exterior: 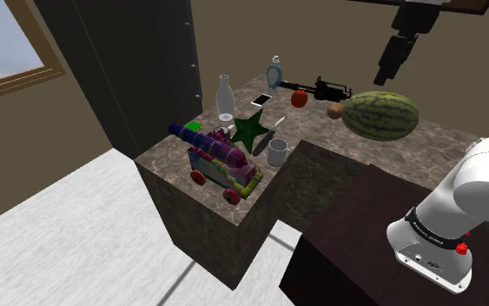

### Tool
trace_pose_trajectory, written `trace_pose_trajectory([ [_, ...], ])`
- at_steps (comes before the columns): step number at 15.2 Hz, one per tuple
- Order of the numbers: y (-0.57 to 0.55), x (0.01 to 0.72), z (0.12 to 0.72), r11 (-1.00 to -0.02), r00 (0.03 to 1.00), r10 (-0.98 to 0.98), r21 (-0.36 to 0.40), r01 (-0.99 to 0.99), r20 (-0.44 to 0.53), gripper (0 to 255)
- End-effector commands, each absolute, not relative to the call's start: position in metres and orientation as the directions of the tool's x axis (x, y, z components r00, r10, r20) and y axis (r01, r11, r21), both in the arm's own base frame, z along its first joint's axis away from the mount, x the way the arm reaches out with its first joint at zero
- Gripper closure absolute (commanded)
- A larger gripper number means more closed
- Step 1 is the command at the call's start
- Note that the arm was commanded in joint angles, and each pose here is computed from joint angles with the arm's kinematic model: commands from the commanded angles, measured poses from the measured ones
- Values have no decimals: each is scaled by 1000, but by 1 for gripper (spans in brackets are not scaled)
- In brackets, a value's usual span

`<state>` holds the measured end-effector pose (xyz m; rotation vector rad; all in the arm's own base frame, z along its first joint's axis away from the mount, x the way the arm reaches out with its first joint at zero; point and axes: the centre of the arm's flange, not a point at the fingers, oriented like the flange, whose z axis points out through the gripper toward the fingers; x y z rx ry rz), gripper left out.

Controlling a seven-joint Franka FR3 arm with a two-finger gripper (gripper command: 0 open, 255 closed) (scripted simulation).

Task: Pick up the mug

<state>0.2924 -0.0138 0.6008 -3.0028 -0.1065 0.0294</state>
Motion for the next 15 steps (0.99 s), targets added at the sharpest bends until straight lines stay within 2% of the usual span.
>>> trace_pose_trajectory([
  [1,-14,292,601,-988,997,72,-137,69,-15,0],
  [15,-22,398,451,-989,996,94,-112,92,-6,0],
])
